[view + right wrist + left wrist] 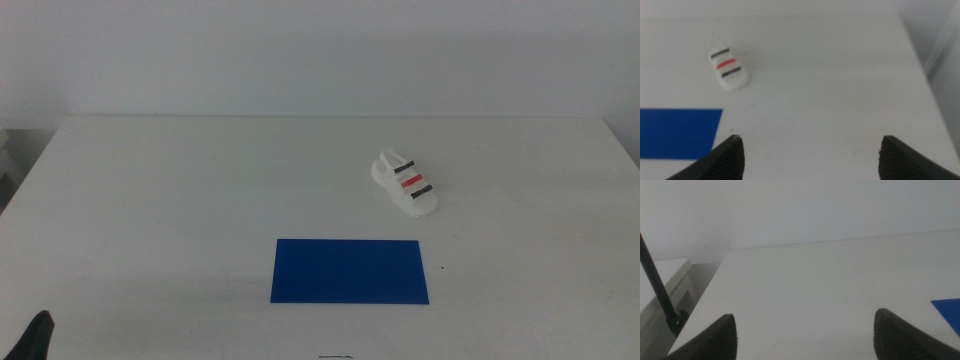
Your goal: Use one arm to grab the shoe from the table and place it on the mat.
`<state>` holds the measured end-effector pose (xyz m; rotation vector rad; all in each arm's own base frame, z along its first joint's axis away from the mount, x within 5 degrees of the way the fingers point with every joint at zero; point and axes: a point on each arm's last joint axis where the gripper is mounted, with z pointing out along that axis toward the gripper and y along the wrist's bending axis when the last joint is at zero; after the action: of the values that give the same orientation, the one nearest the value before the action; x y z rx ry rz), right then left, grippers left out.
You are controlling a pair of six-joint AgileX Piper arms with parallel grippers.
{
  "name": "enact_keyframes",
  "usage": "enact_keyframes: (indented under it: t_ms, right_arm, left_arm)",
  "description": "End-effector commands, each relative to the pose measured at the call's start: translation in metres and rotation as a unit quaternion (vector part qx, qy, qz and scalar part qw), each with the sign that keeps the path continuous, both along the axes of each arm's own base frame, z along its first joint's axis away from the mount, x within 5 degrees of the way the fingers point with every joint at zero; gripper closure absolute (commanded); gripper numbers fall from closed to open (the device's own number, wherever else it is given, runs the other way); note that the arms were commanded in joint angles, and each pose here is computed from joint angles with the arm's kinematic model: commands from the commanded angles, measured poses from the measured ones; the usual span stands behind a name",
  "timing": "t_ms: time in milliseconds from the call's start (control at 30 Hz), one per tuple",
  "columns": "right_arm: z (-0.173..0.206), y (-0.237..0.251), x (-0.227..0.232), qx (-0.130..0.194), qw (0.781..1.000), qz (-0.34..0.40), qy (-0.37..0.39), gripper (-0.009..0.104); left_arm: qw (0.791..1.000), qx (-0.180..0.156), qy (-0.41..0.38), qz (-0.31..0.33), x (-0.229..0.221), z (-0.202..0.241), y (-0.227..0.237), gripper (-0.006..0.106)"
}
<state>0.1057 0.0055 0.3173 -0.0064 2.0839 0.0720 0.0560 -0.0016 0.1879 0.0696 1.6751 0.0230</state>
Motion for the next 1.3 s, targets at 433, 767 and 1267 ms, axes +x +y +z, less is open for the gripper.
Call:
enact_keyframes:
  t_ms: [433,767,1267]
  right_arm:
    - [0.069,0.052,0.132,-0.011,0.975,0.113,0.192,0.006]
    - [0.057,0.073,0.227,-0.019,0.968,0.123,0.216,0.006]
    - [-0.023,0.127,0.341,-0.047,0.936,0.220,0.272,0.006]
  left_arm:
    - [0.999,-0.013,-0.052,-0.001,-0.001,0.010,0.000,0.007]
    - [0.999,-0.013,-0.052,-0.001,-0.001,0.010,0.000,0.007]
    - [0.999,-0.013,-0.052,-0.001,-0.001,0.010,0.000,0.007]
